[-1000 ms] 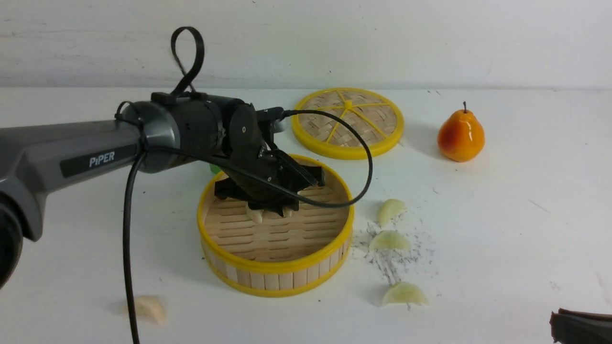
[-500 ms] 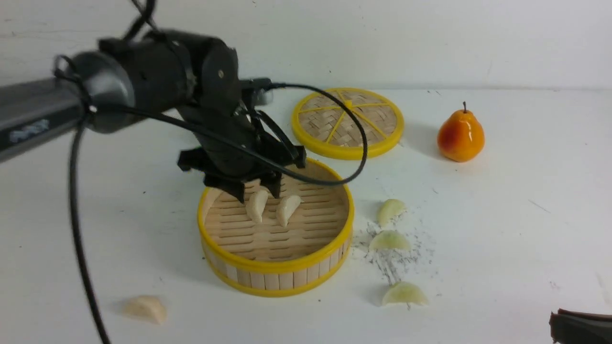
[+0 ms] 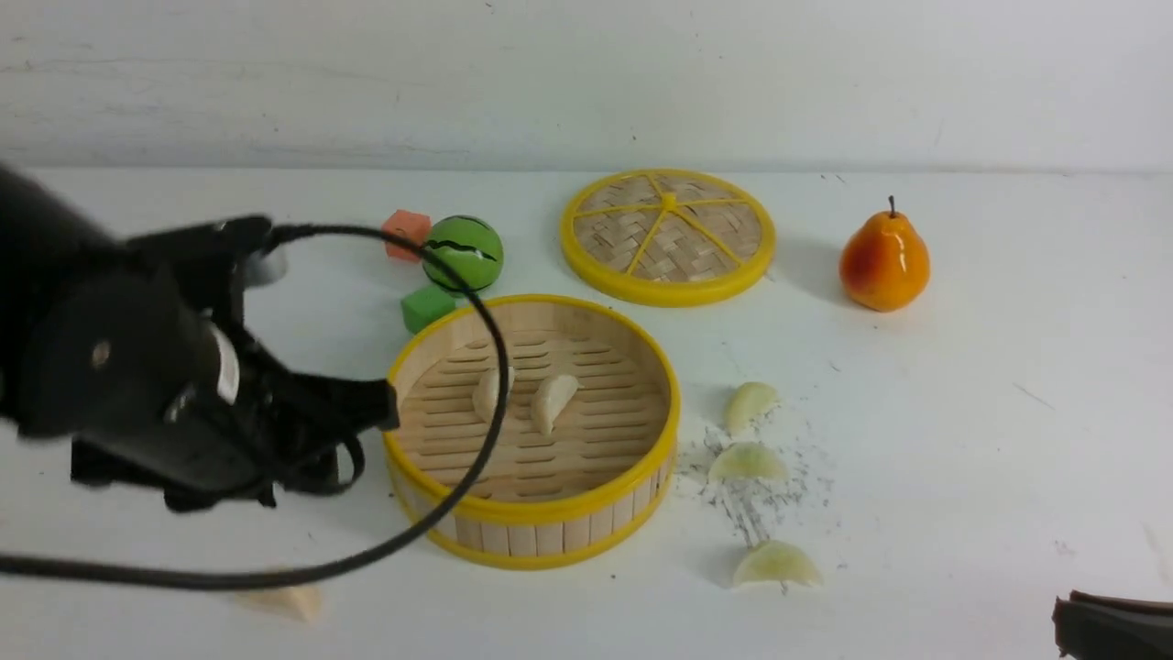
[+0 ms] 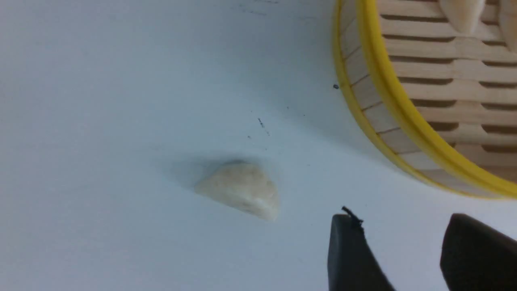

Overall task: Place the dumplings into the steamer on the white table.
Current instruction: 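Reach for and grasp a dumpling on the table with the left gripper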

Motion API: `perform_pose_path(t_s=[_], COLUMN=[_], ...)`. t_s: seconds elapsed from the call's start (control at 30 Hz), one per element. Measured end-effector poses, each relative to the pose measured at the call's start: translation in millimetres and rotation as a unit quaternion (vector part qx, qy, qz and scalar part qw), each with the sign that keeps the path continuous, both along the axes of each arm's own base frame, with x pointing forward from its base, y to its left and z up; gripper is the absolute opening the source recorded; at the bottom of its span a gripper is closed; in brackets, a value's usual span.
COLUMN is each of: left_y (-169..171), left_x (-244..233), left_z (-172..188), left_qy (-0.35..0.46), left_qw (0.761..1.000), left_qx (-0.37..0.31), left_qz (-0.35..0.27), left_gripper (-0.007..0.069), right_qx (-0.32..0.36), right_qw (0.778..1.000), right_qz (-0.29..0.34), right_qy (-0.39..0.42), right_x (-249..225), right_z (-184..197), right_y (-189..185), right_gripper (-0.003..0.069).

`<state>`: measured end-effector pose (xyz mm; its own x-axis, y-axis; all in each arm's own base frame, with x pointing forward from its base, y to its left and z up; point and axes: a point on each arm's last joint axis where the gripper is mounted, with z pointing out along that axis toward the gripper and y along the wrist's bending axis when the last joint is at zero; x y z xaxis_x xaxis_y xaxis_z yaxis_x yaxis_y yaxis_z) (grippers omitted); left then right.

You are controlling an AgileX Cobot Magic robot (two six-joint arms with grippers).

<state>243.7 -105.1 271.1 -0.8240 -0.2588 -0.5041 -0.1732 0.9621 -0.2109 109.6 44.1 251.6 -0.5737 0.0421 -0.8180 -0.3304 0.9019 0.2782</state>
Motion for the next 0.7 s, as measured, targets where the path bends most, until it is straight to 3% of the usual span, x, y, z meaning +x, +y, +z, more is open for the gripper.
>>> perform_pose_path(t_s=[0.17, 0.37, 0.7], left_y=[8, 11, 2], left_x=[-2, 10, 18], left_z=[-52, -79, -115], left_qy=[-0.001, 0.009, 0.053], left_qw=[0.99, 0.974, 0.97], left_qx=[-0.049, -0.037, -0.035], left_qz=[0.135, 0.223, 0.234], left_gripper=[0.0352, 0.0464, 0.0501], right_qx=[0.0, 0.001, -0.008], right_qw=[1.0, 1.0, 0.999], right_qz=[0.0, 0.017, 0.04], right_qy=[-0.001, -0.002, -0.007], right_x=[0, -1, -3], right_z=[0, 0, 0], right_y=[0, 4, 8], right_gripper=[0.0057, 0.0062, 0.0068])
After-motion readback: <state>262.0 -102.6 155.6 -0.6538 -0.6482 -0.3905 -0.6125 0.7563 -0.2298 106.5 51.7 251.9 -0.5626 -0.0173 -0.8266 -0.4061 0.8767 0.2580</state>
